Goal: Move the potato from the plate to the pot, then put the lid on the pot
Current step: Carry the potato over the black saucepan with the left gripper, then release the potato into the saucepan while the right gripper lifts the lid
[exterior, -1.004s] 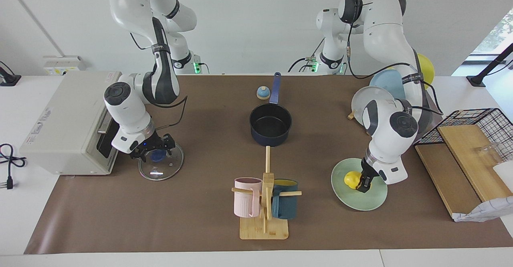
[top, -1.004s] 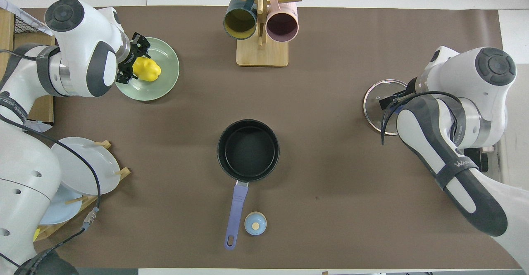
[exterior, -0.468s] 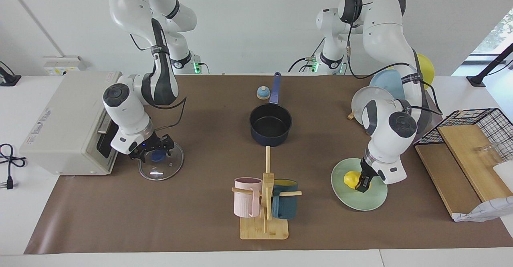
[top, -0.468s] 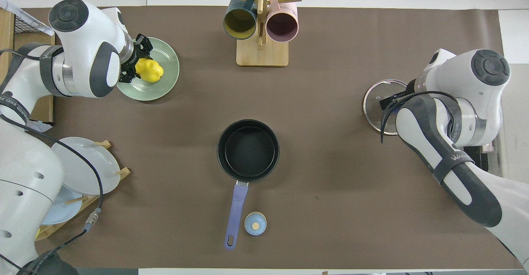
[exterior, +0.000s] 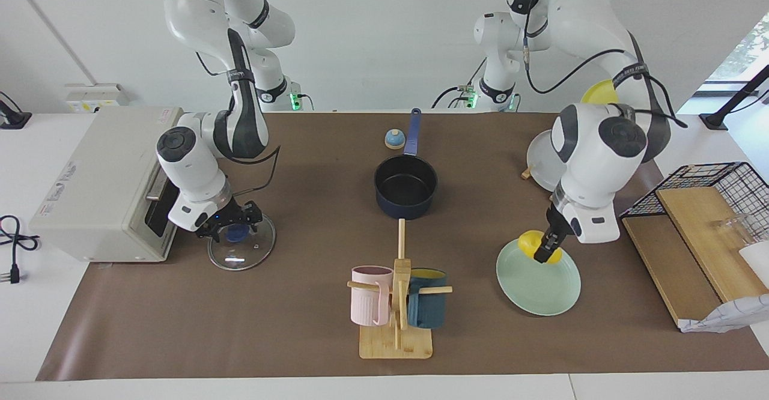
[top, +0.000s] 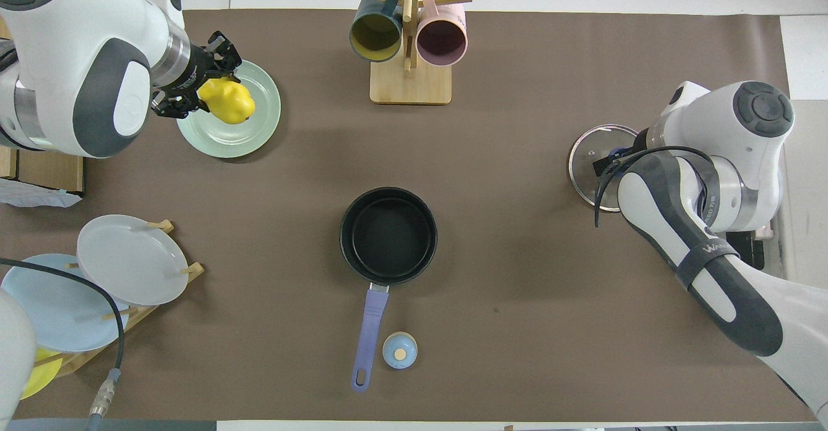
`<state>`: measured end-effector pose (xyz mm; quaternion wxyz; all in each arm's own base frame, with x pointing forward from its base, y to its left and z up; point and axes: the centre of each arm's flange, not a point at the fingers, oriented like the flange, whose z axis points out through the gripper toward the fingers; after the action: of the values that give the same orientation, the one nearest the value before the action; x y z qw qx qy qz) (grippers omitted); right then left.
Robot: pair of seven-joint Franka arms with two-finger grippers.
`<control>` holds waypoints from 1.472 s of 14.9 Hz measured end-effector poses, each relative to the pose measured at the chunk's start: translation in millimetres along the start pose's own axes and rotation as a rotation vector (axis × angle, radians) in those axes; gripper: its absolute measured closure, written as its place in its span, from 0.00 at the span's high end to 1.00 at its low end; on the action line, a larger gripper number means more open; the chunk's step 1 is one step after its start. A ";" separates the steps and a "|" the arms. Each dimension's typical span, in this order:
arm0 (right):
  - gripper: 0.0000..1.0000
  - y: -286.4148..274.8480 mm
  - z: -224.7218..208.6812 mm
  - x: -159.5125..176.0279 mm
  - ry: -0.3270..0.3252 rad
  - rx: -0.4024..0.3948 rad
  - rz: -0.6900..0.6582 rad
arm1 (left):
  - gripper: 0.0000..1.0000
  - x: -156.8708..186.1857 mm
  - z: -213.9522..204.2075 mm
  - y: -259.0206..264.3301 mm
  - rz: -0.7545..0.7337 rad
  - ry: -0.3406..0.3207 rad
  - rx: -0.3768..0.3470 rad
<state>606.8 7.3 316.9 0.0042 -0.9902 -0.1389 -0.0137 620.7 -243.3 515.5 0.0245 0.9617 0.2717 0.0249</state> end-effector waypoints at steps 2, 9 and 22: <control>0.90 0.0 0.1 -0.1 0.000 0.000 0.000 | 0.63 -63.6 3.1 32.5 0.106 -0.016 0.013; 0.78 -0.1 0.5 -0.3 -0.001 0.000 0.000 | 0.63 -194.3 64.0 51.0 0.307 -0.007 -0.015; 0.67 -0.7 -6.9 2.9 -0.021 0.007 -0.003 | 0.63 -245.6 141.3 13.4 0.457 -0.021 0.006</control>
<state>609.2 8.7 323.9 0.0060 -0.9901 -0.1404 -0.0030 427.4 -388.1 366.9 0.0181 0.9986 0.0464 0.0192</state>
